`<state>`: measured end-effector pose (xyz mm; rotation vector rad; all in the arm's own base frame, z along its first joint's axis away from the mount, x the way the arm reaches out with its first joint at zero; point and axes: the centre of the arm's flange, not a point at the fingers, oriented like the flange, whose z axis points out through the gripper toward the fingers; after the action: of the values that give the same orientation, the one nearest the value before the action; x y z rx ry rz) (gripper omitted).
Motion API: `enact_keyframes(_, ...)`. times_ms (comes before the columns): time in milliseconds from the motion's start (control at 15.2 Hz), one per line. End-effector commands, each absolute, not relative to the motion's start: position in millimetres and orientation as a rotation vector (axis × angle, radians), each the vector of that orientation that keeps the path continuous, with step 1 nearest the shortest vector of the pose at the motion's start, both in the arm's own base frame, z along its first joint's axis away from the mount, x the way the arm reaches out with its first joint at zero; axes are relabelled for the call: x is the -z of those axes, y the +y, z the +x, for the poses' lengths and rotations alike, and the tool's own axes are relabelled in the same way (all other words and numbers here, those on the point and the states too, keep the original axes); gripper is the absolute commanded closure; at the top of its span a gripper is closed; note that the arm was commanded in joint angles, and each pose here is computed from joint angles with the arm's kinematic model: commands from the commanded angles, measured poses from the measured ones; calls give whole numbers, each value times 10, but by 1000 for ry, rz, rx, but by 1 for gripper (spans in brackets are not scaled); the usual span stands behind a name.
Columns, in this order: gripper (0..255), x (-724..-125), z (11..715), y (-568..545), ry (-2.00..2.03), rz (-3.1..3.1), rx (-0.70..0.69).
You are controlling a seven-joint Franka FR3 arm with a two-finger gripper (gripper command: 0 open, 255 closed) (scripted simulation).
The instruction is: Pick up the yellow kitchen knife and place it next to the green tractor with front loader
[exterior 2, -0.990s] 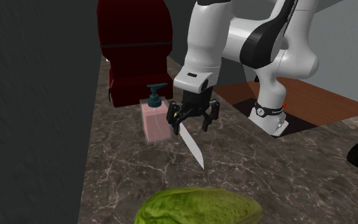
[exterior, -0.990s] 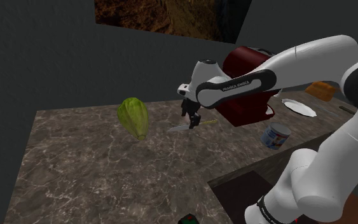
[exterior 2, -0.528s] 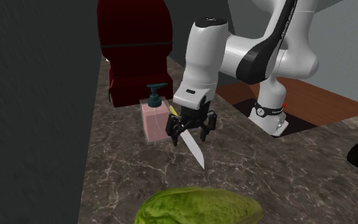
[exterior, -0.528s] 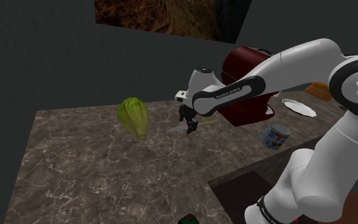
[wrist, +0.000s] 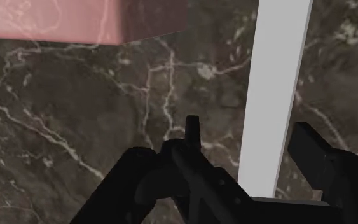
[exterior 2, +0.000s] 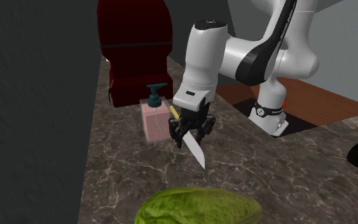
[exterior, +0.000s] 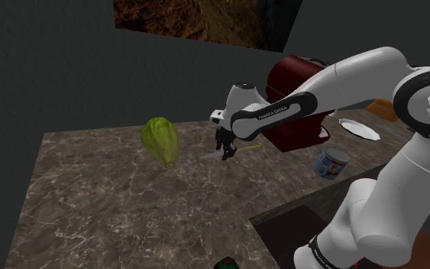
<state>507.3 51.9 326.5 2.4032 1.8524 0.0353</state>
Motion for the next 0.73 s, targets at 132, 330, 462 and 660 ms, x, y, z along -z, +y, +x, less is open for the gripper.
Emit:
enact_keyframes(132, 255, -3265, 5072, 519, 1852, 2403, -35)
enact_keyframes(330, 255, -3265, 5073, 519, 1852, 2403, -35)
enact_keyframes(462, 255, -3265, 5073, 519, 1852, 2403, -35)
enact_keyframes(660, 255, -3370, 5071, 518, 1852, 2403, -35)
